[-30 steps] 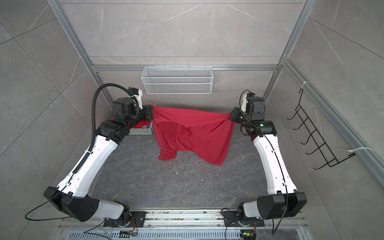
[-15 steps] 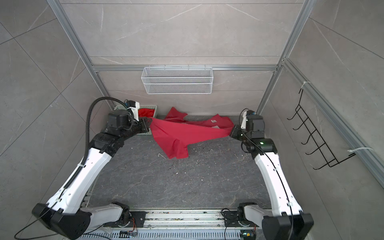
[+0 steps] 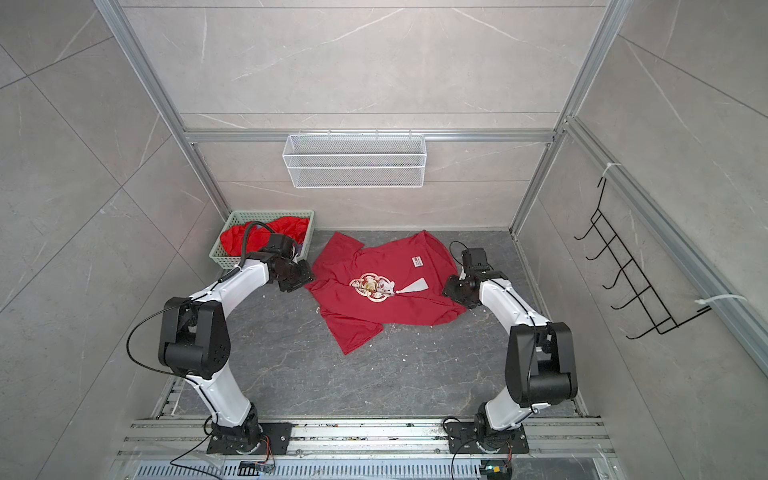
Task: Fold and stack the t-shirts
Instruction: 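Grasp the near hem of the red t-shirt with both grippers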
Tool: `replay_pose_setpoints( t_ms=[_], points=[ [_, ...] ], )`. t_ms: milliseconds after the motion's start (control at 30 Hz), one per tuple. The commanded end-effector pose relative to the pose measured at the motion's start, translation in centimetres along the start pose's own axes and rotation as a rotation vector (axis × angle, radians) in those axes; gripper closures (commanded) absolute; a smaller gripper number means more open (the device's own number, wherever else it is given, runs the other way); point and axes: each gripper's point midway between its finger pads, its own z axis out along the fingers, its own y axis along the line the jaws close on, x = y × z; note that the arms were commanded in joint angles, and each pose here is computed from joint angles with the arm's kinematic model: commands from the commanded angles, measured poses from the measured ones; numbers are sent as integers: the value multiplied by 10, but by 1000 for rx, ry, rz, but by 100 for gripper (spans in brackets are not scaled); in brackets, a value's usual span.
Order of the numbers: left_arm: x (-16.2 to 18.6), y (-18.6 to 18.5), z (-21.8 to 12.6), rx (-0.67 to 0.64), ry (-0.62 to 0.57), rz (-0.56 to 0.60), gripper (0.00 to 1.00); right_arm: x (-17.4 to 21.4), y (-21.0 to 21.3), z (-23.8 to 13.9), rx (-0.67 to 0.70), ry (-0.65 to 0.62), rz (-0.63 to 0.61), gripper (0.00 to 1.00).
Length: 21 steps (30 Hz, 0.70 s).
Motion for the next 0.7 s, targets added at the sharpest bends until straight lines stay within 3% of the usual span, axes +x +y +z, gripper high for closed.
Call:
replay_pose_setpoints(
  t_ms=[0,167,333,667],
  points=[
    [4,-13,-31,32,-61,25,45,1,-13,-18,54,-55,-11,42],
    [71,-22,-30,25,11,35,45,29,-40,-7,113,-39,20,43],
    [138,-40,-24,29,67,18,45,46,-45,10,59,-16,70,43],
    [207,-46,18,-16,207,-70,44,54,-45,26,22,8,112,43]
  ],
)
